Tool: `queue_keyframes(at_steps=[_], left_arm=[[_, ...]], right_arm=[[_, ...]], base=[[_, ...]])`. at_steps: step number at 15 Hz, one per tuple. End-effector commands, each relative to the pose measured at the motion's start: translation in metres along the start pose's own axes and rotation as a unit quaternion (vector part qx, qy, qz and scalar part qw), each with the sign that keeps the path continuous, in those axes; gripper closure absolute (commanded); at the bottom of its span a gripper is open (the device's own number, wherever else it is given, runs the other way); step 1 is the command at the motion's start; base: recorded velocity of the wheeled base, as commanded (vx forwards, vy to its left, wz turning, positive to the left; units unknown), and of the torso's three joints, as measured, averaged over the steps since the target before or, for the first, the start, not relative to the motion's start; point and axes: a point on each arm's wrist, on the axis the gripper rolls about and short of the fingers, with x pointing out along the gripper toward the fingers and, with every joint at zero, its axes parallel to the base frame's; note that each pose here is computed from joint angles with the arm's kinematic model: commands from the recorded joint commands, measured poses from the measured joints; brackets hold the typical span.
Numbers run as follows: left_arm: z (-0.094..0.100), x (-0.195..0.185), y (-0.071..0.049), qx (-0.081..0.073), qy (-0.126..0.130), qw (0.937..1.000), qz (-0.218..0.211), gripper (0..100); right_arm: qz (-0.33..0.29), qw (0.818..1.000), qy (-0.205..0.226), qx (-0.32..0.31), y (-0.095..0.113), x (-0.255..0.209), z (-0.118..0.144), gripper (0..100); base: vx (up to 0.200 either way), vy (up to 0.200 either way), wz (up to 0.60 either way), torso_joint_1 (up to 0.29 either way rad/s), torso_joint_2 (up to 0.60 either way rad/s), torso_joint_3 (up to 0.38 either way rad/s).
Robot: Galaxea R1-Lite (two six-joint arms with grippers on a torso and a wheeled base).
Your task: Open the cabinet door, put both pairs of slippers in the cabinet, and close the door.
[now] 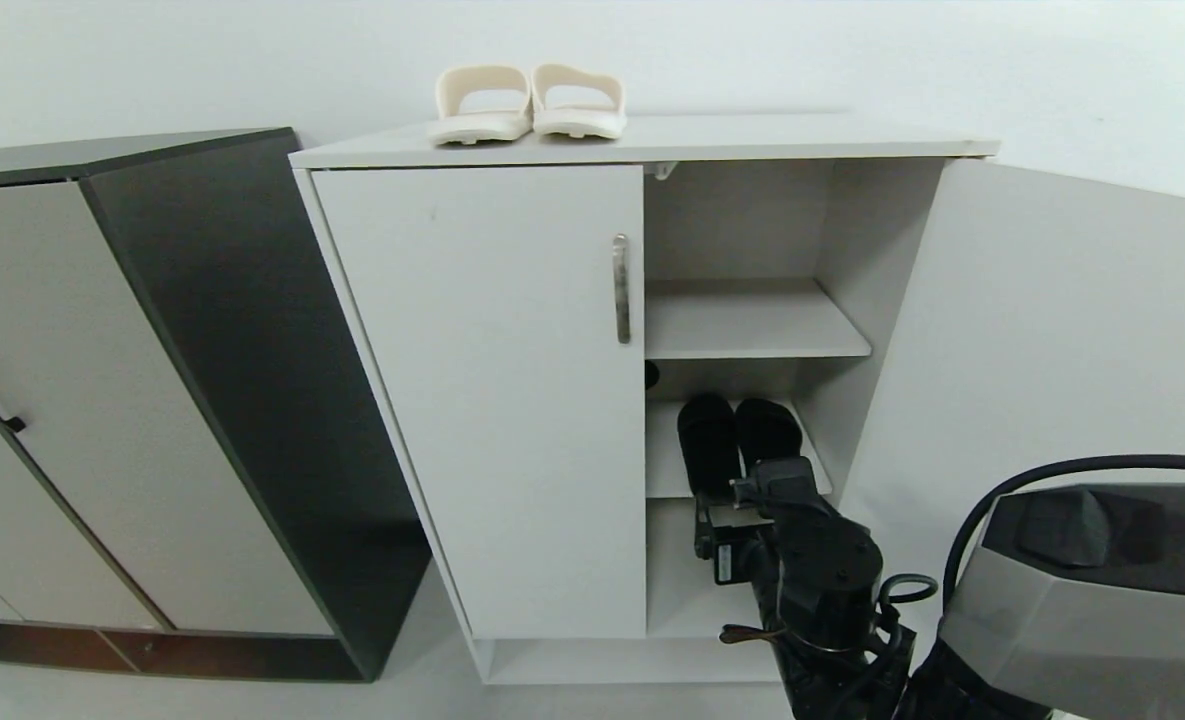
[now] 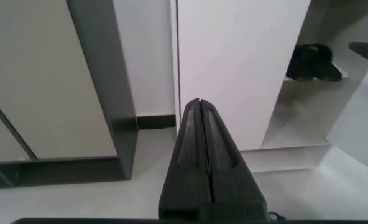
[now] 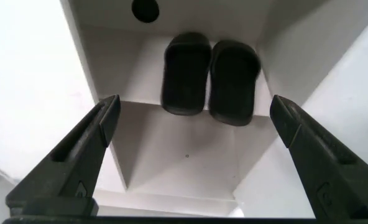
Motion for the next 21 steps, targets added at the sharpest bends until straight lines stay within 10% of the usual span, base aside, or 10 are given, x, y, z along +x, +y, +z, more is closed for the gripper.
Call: queue_keyframes(at_steps=[1,9,21], left_arm=[[0.000,0.000,0.000,0.000,0.001,1.0000,0.000,100],[0.000,0.000,0.000,0.000,0.001,1.0000,0.000,100],[0.000,0.000,0.000,0.001,0.001,1.0000,0.000,100]], right_arm=[[0.000,1.000,0.001,-0.001,-0.001,-0.001,-0.001,0],[0.018,1.000,0.010,-0.024,-0.005,-0.005,-0.007,0],[0.071,0.996,0.039,-0.031,-0.018,-0.014,-0.006,0]], base=[[0.000,0.200,0.00,0.002,0.00,0.007],[0.000,0.200,0.00,0.005,0.00,0.002],[0.000,0.000,0.00,0.000,0.00,0.000]])
